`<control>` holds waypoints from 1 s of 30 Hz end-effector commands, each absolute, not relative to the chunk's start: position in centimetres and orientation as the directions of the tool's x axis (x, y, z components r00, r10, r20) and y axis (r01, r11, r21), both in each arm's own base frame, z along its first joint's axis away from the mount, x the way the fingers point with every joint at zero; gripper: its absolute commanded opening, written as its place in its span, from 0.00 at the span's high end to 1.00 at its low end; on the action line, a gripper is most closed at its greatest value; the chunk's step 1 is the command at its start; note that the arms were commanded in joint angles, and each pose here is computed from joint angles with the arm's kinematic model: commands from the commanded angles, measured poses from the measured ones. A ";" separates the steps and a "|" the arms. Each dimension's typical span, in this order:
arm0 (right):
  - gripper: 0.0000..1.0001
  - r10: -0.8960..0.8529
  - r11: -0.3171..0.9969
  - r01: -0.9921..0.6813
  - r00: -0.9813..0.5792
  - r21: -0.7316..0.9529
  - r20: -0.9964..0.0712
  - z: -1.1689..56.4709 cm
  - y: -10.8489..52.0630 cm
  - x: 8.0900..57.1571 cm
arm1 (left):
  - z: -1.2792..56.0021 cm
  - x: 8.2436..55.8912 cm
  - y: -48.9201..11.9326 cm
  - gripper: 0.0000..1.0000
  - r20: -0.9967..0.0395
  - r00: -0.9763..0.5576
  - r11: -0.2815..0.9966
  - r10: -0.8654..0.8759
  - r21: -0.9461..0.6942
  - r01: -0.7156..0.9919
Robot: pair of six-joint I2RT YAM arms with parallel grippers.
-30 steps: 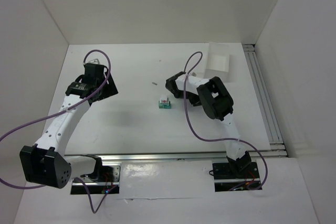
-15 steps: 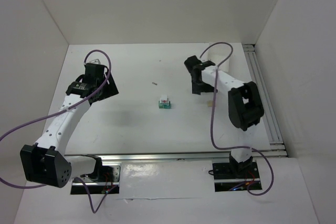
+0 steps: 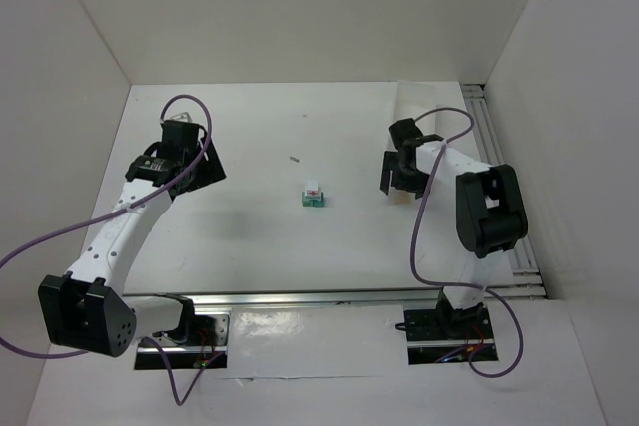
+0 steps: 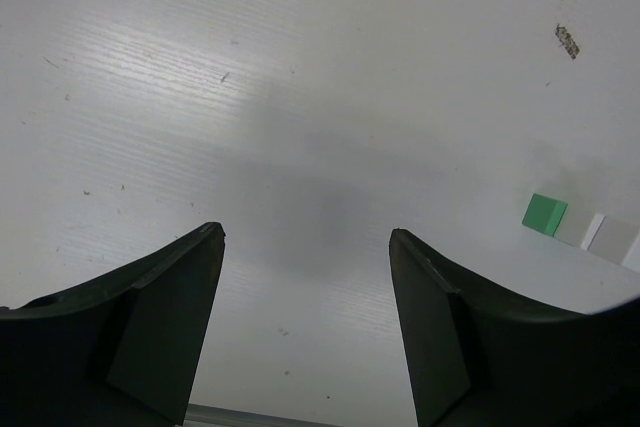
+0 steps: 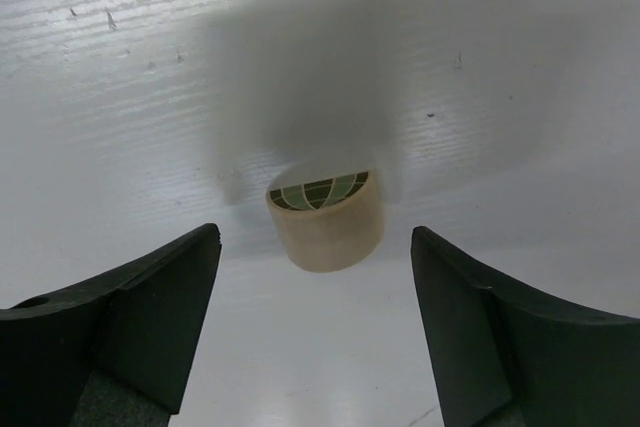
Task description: Build the wood block tower
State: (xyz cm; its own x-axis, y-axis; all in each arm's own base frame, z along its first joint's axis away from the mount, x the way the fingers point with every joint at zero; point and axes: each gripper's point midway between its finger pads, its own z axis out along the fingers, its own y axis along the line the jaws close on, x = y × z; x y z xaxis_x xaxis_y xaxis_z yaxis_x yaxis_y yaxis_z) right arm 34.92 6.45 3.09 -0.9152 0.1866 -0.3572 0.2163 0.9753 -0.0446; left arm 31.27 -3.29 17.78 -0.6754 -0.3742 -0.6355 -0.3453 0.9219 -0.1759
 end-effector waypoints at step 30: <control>0.44 0.122 0.991 0.137 -0.923 -0.014 -0.366 1.4 7.0 35.9 | 19.0 32.2 -3.9 0.20 -0.663 -0.655 0.927 -0.363 -0.185 -0.326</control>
State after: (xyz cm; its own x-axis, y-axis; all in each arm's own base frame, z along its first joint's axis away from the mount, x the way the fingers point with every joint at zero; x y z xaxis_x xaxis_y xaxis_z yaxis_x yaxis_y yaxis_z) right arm 35.79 6.75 1.60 -0.9193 0.1537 -0.3623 0.1616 0.9868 0.0088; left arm 31.25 -3.84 17.42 -0.6895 -0.3613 -0.6278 -0.3321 0.9279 -0.1693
